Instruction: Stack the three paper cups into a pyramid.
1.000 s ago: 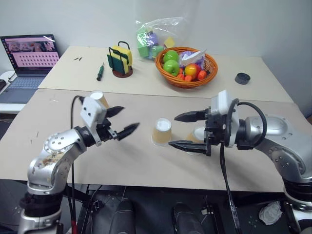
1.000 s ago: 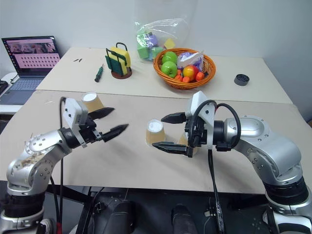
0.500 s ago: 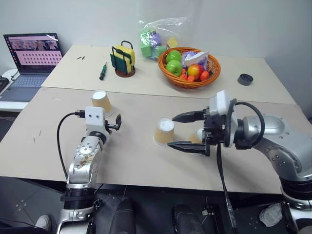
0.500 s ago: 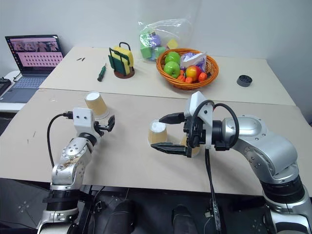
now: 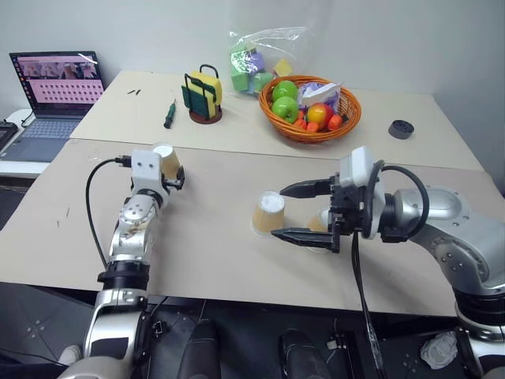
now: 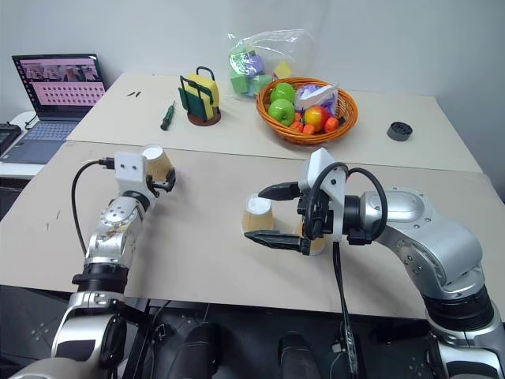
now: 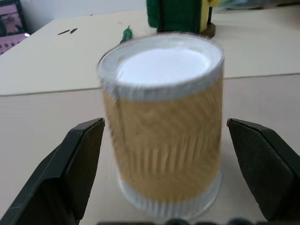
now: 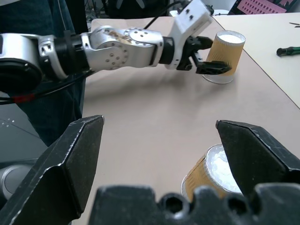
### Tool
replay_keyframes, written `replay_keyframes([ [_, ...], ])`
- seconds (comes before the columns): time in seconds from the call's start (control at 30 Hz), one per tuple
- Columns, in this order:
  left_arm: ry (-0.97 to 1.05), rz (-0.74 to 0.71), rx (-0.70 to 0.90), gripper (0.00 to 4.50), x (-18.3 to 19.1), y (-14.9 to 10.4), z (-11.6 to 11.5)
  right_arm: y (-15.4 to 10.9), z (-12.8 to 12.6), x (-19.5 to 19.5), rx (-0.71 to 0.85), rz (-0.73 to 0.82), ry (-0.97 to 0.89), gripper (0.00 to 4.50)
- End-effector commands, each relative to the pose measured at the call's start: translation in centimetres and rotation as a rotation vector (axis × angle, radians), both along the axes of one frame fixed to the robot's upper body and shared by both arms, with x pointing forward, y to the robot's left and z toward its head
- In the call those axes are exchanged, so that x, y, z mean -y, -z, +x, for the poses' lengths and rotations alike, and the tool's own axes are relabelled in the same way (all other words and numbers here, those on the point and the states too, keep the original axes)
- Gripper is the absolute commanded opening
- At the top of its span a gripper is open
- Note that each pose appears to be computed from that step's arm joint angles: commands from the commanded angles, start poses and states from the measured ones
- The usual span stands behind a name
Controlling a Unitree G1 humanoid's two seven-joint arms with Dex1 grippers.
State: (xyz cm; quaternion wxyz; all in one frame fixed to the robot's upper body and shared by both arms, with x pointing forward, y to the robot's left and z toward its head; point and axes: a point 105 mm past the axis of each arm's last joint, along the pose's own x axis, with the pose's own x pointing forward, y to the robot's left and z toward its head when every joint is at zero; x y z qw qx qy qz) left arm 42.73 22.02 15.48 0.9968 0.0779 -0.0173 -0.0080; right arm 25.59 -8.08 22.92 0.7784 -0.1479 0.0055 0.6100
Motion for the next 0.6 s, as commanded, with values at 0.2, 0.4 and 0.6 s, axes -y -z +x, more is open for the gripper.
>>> replay_keyframes([
  [0.2,0.037,-0.008,0.089,4.46,1.0,-3.2,1.9,-1.1,-0.4,0.2,0.055,0.015,0.001,4.5],
  [0.4,0.052,-0.005,0.104,4.46,1.2,-3.2,1.8,-0.9,-0.3,0.2,0.053,0.01,0.008,4.5],
  [0.6,0.059,0.006,0.11,3.32,1.0,-3.2,1.5,-0.7,-0.2,0.2,0.049,0.005,0.014,4.5],
])
